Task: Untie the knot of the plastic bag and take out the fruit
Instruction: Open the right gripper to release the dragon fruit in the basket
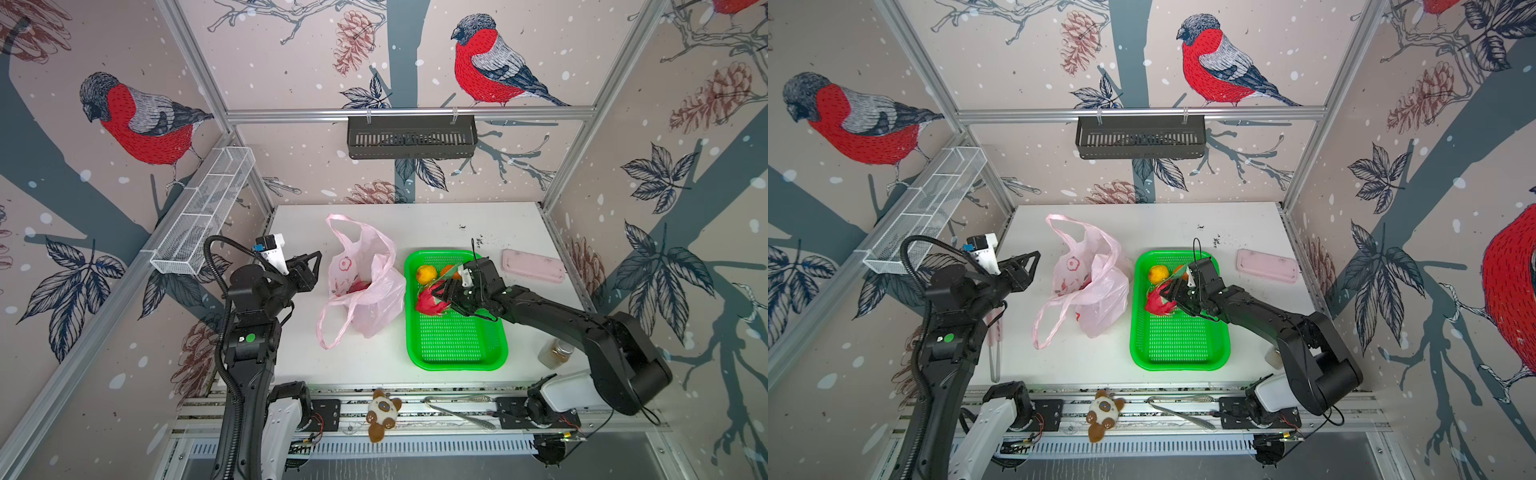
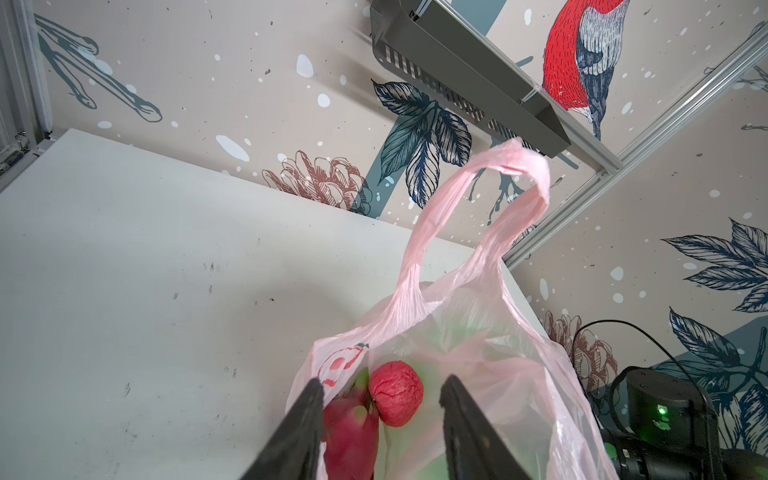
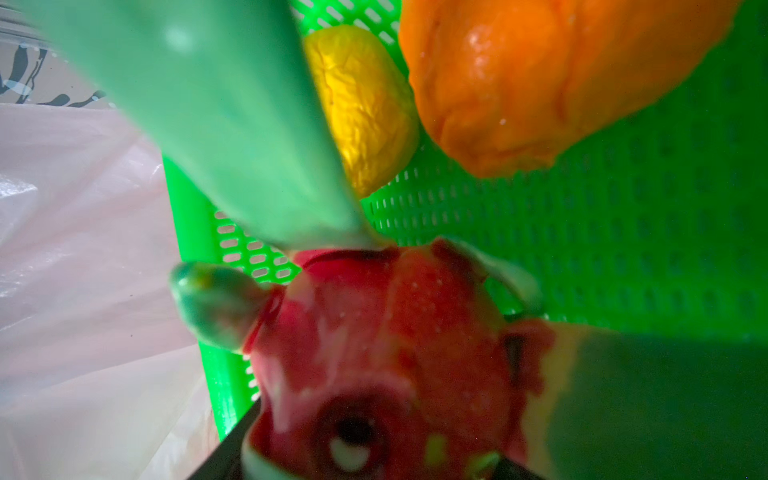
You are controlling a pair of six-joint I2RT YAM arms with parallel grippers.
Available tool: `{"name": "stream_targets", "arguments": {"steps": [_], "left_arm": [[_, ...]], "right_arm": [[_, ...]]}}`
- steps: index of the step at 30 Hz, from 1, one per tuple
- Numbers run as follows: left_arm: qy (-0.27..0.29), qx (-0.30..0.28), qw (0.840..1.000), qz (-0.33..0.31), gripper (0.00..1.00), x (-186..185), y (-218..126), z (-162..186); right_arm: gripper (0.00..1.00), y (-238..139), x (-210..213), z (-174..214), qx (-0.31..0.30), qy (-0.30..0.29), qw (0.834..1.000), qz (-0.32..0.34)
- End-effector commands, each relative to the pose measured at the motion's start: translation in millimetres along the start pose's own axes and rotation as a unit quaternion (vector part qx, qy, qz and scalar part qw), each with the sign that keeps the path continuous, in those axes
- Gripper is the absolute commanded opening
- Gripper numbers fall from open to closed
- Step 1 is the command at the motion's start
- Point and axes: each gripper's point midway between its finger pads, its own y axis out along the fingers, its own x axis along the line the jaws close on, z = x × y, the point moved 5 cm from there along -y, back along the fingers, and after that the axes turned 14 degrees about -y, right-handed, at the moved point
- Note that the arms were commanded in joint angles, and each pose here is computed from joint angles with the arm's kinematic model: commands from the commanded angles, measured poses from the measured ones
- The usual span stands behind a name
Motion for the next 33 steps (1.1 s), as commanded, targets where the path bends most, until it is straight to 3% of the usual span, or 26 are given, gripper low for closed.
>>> {"name": "stream_targets", "arguments": {"steps": [1,7,22,33], "left_arm": [[0.009,-0.002,1.0,0.011,0.47,-3.9,-0.8,-1.3],[0.011,-0.003,1.0,0.009,0.47,-4.0,-1.3,-1.8],[0.011,-0.002,1.0,0.006,0.47,-2.4,-0.8,-1.1],[0.012,-0.002,1.0,0.008,0.47,-3.0,0.1,-1.8]], "right_arm": [[0.44,4.0,1.2,-2.6,0.0,-0.002,1.0,-0.007],[0.61,7.3,-3.2,-2.7,0.002,-0.001,1.0,0.0],[0.87,6.6,-7.4,-3.7,0.0,-0.002,1.0,0.017],[0.97,-13.5,-4.9,-5.5,-0.02,-0.009,0.998,0.058]]}}
